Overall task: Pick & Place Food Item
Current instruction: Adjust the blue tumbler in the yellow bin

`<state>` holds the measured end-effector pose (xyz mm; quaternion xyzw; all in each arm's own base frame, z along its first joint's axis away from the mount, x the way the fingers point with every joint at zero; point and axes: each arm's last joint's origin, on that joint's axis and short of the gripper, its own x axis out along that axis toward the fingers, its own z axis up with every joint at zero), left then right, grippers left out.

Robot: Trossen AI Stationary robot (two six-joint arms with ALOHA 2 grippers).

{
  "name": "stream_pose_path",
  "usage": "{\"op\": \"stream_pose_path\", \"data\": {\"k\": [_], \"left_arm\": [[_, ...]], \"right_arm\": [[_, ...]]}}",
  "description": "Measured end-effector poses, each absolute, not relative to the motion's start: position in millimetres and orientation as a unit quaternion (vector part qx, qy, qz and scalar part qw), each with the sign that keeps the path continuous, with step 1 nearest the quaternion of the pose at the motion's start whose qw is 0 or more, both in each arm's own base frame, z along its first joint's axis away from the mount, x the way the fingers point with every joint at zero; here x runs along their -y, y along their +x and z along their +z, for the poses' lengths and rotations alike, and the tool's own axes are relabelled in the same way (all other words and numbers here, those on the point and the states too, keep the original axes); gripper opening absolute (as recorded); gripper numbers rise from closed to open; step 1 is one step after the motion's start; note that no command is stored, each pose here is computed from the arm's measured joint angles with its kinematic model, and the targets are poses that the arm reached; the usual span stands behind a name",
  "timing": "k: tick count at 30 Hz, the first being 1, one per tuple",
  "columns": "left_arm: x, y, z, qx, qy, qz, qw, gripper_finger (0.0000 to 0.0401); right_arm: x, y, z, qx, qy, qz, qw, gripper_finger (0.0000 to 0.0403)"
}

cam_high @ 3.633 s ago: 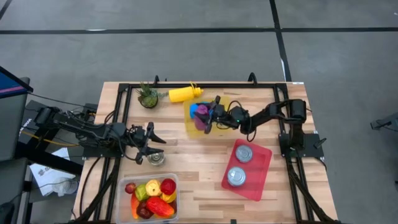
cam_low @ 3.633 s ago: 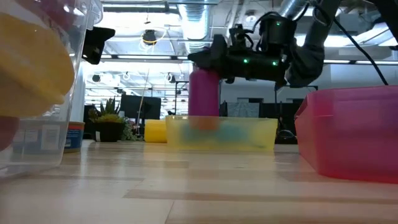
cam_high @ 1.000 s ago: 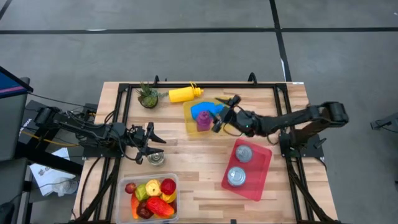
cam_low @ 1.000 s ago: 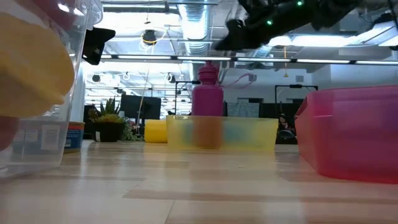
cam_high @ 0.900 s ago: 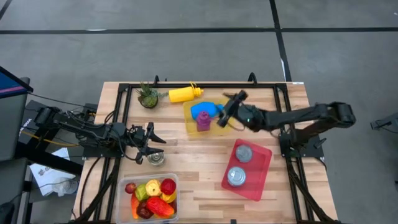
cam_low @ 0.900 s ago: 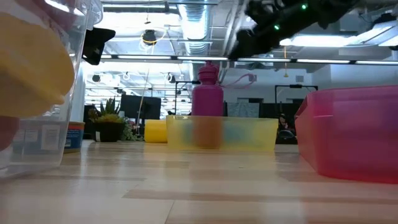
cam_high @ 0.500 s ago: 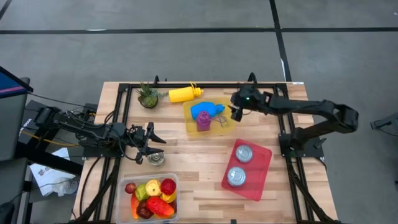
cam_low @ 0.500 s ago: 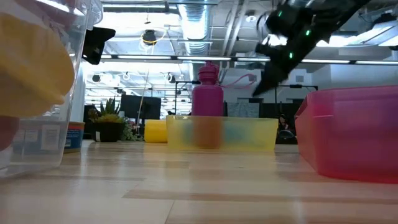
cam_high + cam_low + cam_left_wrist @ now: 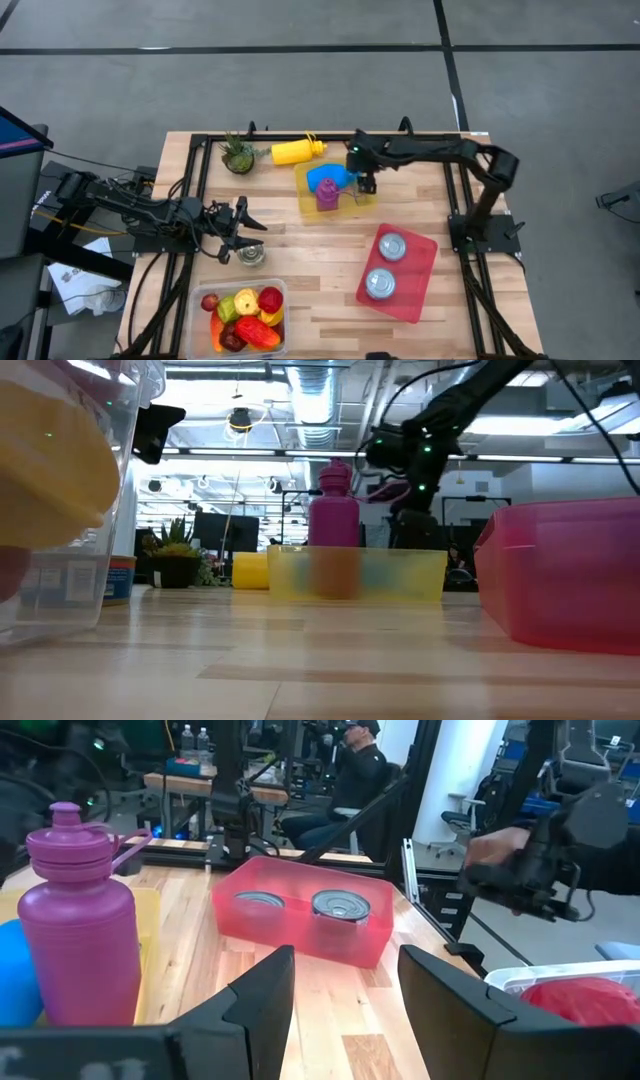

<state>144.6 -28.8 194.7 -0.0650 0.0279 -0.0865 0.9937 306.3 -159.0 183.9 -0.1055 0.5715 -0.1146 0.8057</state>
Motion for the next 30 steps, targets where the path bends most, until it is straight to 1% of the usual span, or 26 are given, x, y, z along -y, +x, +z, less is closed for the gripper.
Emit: {"op": "stream_pose_path", "data": {"k": [6,11,18,26,30], "left_arm": [[28.8,144.3,191.2,-0.046,-0.063,-0.085,0.993,0.0172],[28.7,144.2,189.5,-0.054,-0.062,-0.084,0.993,0.0172],[28.7,144.2,189.7,-0.053,-0.063,-0.084,0.993,0.0172],[28.7,144.3,190.4,-0.05,-0.064,-0.085,0.993,0.0172],[28.7,144.3,190.8,-0.048,-0.064,-0.085,0.993,0.0172]], "right_arm": [[165.9,326.5,189.3,-0.565,-0.112,-0.073,0.814,0.0285],[165.0,327.4,184.5,-0.563,-0.095,-0.032,0.821,0.0285],[163.0,327.6,183.6,-0.556,-0.089,-0.011,0.827,0.0285],[168.8,333.5,159.7,-0.57,-0.096,0.002,0.816,0.0285],[170.9,334.8,157.0,-0.58,-0.102,-0.008,0.808,0.0283]]}}
